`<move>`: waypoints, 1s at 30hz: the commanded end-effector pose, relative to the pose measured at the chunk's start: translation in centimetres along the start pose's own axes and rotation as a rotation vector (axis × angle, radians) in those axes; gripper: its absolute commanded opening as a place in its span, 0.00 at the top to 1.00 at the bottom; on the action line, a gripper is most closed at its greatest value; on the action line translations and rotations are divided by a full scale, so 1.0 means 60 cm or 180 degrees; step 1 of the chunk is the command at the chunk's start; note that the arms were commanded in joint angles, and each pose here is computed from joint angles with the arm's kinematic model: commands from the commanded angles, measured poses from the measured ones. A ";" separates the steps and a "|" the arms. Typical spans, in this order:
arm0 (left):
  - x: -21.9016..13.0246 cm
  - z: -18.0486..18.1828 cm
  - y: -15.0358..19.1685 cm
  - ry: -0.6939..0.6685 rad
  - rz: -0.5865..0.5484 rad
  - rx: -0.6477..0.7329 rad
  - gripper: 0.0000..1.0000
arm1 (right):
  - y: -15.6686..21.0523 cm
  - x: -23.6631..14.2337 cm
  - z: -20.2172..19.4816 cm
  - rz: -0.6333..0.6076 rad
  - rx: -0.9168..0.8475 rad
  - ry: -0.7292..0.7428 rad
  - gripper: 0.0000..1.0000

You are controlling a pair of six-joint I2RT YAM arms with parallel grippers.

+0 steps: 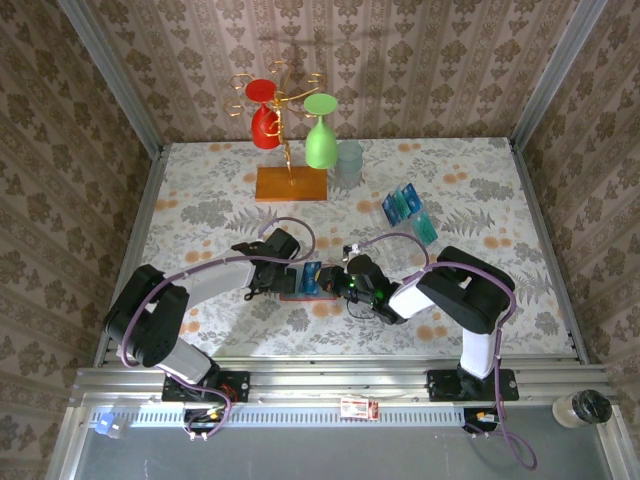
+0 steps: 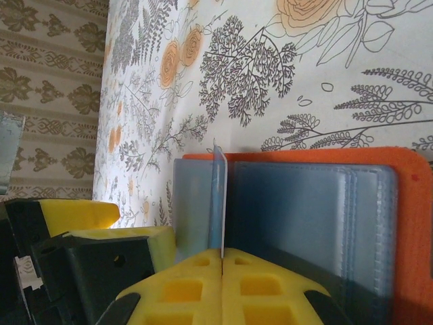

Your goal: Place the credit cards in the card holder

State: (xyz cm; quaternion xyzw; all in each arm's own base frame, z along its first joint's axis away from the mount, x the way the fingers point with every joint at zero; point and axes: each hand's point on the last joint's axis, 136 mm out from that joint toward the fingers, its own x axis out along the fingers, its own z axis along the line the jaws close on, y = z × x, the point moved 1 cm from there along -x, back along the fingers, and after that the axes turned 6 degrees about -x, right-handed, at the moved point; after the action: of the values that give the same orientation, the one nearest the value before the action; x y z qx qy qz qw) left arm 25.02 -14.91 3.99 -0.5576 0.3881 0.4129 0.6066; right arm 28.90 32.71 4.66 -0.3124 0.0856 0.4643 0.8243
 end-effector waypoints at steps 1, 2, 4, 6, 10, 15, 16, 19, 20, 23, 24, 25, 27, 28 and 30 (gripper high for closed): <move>0.006 0.015 0.022 -0.0115 0.0102 0.0026 0.00 | 0.009 -0.009 -0.014 0.0002 0.0009 0.0126 1.00; 0.006 0.015 0.022 -0.0118 0.0102 0.0025 0.00 | 0.010 -0.010 -0.015 0.0010 0.0006 0.0136 1.00; 0.005 0.015 0.021 -0.0114 0.0096 0.0027 0.00 | 0.011 -0.011 -0.017 0.0027 0.0008 0.0164 1.00; 0.005 0.014 0.022 -0.0111 0.0097 0.0028 0.00 | 0.012 -0.011 -0.018 0.0041 0.0013 0.0188 1.00; 0.004 0.015 0.020 -0.0112 0.0090 0.0025 0.00 | 0.019 -0.014 -0.023 0.0083 0.0017 0.0254 1.00; 0.005 0.015 0.022 -0.0117 0.0093 0.0025 0.00 | 0.023 -0.017 -0.030 0.0122 0.0022 0.0329 1.00; 0.005 0.015 0.022 -0.0114 0.0096 0.0024 0.00 | 0.025 -0.018 -0.031 0.0130 0.0024 0.0339 1.00; 0.004 0.015 0.021 -0.0112 0.0090 0.0021 0.00 | 0.026 -0.018 -0.033 0.0145 0.0045 0.0364 1.00; 0.004 0.015 0.021 -0.0112 0.0090 0.0022 0.00 | 0.027 -0.018 -0.035 0.0149 0.0045 0.0375 1.00; 0.004 0.015 0.021 -0.0114 0.0088 0.0020 0.00 | 0.029 -0.017 -0.037 0.0183 0.0051 0.0414 1.00; 0.004 0.015 0.021 -0.0110 0.0087 0.0016 0.00 | 0.030 -0.017 -0.037 0.0194 0.0051 0.0419 1.00; 0.004 0.015 0.021 -0.0111 0.0088 0.0012 0.00 | 0.031 -0.016 -0.037 0.0210 0.0056 0.0430 1.00; 0.004 0.015 0.021 -0.0112 0.0089 0.0012 0.00 | 0.034 -0.015 -0.038 0.0242 0.0060 0.0447 1.00; 0.004 0.015 0.021 -0.0114 0.0086 0.0018 0.00 | 0.035 -0.014 -0.038 0.0259 0.0060 0.0458 1.00; 0.004 0.015 0.021 -0.0113 0.0087 0.0011 0.00 | 0.037 -0.013 -0.037 0.0292 0.0066 0.0467 1.00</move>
State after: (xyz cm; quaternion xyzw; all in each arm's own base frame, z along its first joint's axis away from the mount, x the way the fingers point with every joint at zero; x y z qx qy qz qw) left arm 25.01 -14.89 3.99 -0.5588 0.3872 0.4136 0.6056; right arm 27.93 32.24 3.87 -0.3164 0.1233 0.4717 0.8137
